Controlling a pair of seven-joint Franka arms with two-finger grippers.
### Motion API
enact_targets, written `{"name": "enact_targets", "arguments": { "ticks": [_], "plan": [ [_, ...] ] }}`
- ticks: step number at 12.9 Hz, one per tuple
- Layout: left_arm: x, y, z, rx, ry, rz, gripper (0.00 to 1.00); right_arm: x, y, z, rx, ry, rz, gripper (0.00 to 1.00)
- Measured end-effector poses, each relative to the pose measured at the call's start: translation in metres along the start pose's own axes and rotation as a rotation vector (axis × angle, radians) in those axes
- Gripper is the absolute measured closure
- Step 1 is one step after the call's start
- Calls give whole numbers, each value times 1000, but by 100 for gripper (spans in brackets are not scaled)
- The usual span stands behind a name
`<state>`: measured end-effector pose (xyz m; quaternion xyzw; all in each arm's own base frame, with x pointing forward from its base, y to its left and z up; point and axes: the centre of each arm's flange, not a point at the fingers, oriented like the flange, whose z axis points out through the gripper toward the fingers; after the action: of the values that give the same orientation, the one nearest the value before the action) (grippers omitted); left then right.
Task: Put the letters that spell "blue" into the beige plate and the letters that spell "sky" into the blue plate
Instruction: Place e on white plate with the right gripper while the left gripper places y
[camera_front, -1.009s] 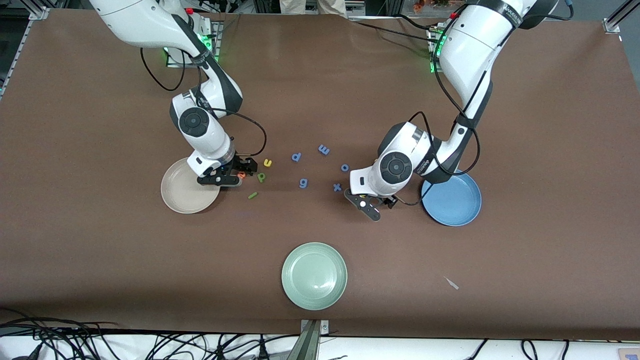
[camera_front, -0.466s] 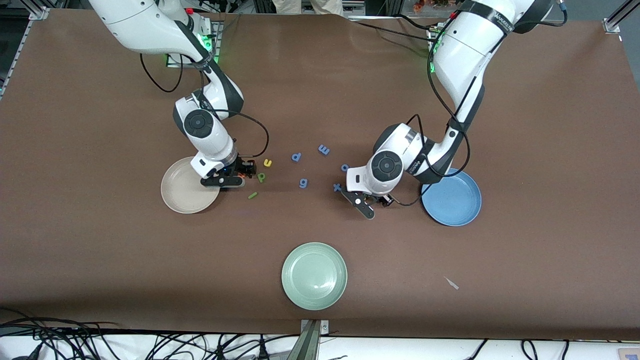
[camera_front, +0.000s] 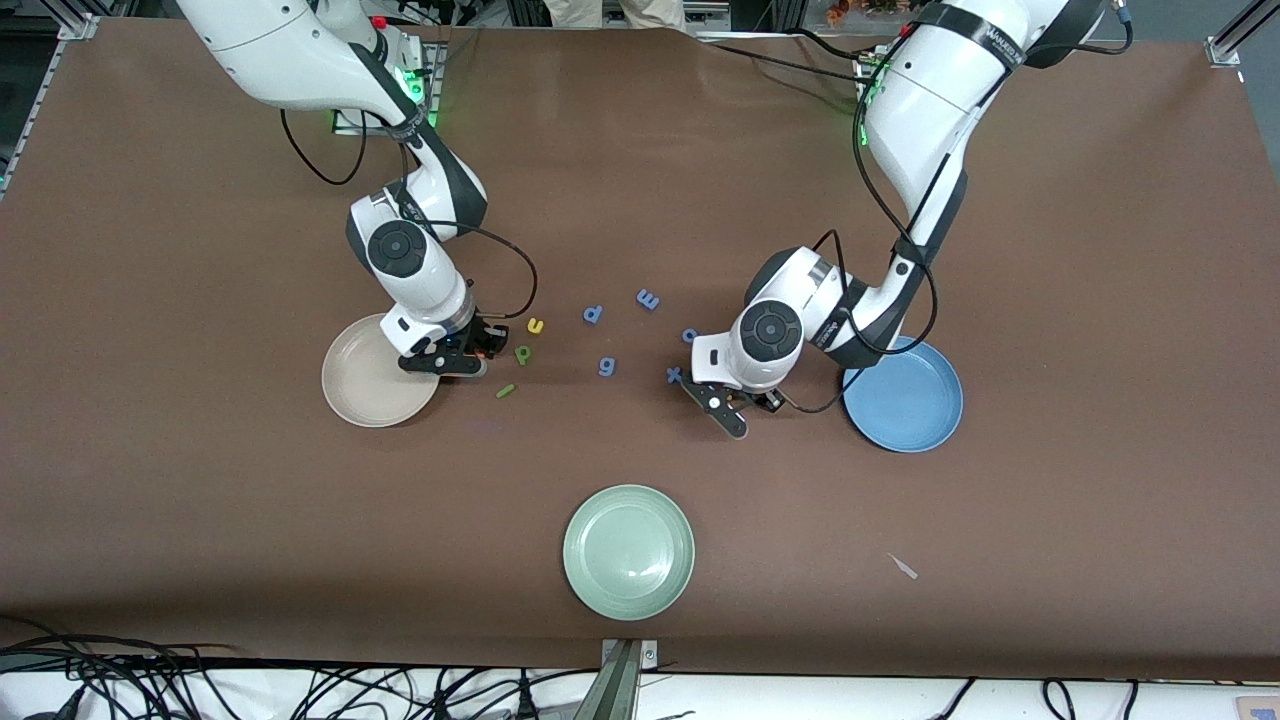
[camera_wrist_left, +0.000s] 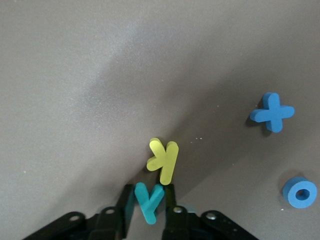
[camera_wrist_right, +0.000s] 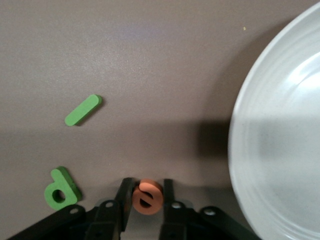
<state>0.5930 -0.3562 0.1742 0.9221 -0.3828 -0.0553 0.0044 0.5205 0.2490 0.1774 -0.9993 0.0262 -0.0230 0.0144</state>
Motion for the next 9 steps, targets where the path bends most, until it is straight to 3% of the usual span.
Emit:
{"name": "enact_targets", "arguments": {
  "ticks": [4,7,9],
  "plan": [
    [-2,-2,-12,1,-19,-4,74,7,-1,-11,-15,-9,1,72],
    [-18,-22,-59,11,-90,-37,74,35,3,-58,-77,-49,-64,72],
    [-37,-47,-87,46,-143,-56,74,53,26,-78,-86,-52,-146,72]
  ]
}}
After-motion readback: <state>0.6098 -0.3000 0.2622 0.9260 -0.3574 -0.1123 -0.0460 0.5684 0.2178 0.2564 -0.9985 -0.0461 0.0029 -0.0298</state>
